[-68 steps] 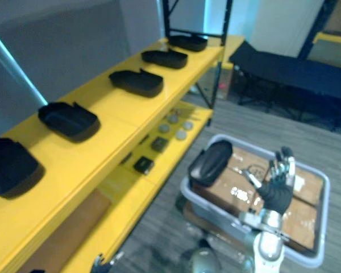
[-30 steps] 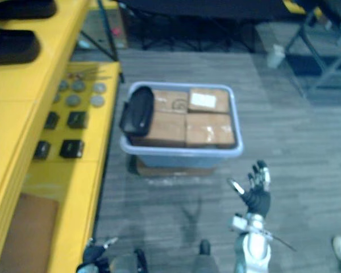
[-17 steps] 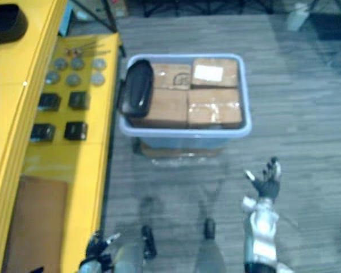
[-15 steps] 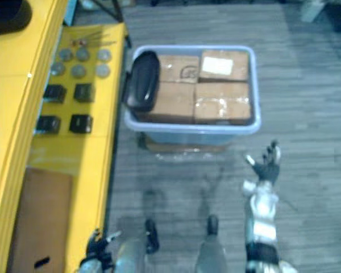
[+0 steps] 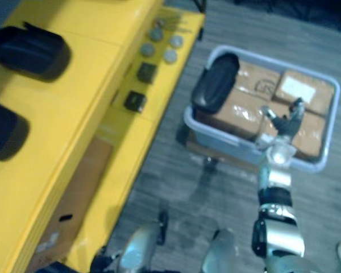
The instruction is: Walk over and take plastic housings, then place them on the shelf
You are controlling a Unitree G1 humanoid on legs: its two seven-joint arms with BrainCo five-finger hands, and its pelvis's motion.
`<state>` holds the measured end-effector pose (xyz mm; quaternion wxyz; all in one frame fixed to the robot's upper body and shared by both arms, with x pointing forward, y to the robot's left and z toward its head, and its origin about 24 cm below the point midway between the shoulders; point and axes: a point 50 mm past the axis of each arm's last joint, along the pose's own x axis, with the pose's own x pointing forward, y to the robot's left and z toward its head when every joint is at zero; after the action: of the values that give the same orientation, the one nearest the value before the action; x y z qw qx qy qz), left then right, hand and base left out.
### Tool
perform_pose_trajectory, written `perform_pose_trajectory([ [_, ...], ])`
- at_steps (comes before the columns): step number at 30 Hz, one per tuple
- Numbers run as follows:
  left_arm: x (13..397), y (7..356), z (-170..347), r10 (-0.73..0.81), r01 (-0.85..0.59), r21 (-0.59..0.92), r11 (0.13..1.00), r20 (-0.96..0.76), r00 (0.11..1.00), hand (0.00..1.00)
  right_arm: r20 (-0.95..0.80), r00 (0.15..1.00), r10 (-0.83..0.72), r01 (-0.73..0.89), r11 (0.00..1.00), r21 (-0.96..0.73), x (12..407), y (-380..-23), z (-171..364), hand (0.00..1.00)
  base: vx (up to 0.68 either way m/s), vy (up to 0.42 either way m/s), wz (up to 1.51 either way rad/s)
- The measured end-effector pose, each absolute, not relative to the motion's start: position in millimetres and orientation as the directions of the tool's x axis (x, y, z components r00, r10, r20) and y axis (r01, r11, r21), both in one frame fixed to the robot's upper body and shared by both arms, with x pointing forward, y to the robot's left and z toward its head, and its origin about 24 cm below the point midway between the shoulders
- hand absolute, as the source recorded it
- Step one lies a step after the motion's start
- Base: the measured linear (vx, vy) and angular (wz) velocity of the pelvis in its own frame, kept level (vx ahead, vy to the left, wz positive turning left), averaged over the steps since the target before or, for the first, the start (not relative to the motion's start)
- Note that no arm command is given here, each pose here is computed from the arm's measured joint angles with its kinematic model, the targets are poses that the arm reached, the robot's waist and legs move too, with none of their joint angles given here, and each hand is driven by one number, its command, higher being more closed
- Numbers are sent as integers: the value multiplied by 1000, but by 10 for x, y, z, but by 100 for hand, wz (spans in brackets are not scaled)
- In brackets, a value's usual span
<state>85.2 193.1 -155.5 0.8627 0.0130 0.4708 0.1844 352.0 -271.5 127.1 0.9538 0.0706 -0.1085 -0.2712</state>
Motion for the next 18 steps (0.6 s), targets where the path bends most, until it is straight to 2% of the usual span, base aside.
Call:
perform_pose_trajectory([
  [3, 848, 1934, -1557, 333, -313, 195, 930, -809, 484, 0, 126, 818, -561, 536, 824, 185, 3443, -2797, 1142, 0, 175, -176, 68],
  [5, 850, 1985, -1546, 347, -334, 196, 922, -803, 485, 0, 113, 804, -584, 560, 808, 185, 3360, -2855, 1076, 0, 239, -436, 118],
  [9, 922, 1898, -1533, 341, -365, 162, 917, -794, 503, 0, 205, 759, -618, 593, 786, 176, 3292, -2882, 1278, 0, 153, -337, 75],
  [11, 926, 1906, -1527, 354, -370, 173, 913, -788, 504, 0, 206, 663, -720, 689, 694, 211, 3103, -3039, 1265, 0, 65, -198, 75],
  [13, 925, 1900, -1526, 352, -356, 181, 917, -787, 507, 0, 213, 584, -784, 753, 620, 219, 3029, -3127, 1308, 0, 26, -84, 41],
  [18, 941, 1910, -1518, 348, -335, 189, 923, -782, 517, 0, 179, 561, -808, 772, 589, 238, 3073, -3139, 1302, 0, -20, 24, 0],
])
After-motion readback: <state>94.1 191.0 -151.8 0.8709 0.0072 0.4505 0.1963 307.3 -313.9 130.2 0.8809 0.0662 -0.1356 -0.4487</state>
